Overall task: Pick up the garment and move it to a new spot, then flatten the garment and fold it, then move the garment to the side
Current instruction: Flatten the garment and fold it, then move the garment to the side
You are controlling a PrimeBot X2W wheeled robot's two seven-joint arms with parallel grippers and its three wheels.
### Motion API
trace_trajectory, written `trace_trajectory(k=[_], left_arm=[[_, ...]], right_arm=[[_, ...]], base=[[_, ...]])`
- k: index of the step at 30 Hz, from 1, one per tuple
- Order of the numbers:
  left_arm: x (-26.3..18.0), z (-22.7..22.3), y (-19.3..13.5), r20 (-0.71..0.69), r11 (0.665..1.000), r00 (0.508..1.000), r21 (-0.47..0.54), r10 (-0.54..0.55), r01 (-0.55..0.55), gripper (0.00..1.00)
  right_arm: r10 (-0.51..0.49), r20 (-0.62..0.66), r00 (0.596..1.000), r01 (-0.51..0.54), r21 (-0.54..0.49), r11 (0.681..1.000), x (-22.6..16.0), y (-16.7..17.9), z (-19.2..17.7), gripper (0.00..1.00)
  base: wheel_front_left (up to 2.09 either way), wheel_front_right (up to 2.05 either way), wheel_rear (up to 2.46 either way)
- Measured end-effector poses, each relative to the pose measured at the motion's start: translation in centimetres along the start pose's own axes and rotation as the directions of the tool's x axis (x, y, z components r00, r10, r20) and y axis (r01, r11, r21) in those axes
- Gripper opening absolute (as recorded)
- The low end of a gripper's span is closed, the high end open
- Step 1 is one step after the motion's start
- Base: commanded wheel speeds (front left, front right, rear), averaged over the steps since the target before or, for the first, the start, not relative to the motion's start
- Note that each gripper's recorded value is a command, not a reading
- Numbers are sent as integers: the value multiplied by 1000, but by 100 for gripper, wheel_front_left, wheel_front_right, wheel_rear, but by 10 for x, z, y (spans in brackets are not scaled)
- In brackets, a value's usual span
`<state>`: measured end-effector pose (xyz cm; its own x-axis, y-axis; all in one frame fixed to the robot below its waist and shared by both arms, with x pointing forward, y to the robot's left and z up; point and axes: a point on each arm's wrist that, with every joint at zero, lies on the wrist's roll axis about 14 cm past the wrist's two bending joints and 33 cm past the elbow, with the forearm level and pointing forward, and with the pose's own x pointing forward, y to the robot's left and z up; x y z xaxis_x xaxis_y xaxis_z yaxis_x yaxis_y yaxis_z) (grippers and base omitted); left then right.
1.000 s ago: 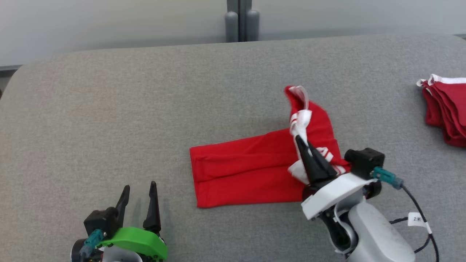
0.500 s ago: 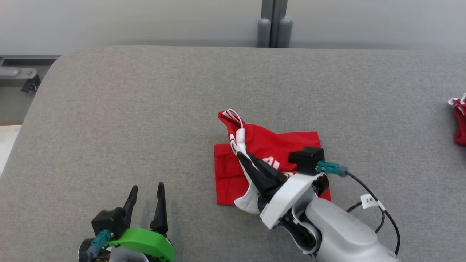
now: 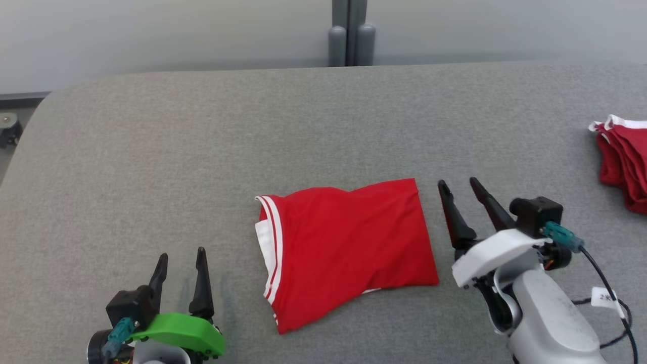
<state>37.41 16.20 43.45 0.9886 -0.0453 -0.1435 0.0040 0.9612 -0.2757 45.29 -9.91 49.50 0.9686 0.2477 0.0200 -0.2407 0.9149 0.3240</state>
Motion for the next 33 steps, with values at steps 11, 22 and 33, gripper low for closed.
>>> trace_trajectory(k=[11,22,33], left_arm=[[11,6,-25,15,995,996,50,-86,85,100],[-6,0,-26,5,995,996,53,-86,85,100],[9,0,-23,2,995,996,45,-85,85,100]], right_arm=[[-220,45,975,223,-111,968,-62,-73,10,100],[-232,-9,973,229,-113,967,-89,-70,-10,100],[25,-41,999,-30,-137,990,-13,0,-12,100]], base=[[0,0,0],[0,0,0],[0,0,0]])
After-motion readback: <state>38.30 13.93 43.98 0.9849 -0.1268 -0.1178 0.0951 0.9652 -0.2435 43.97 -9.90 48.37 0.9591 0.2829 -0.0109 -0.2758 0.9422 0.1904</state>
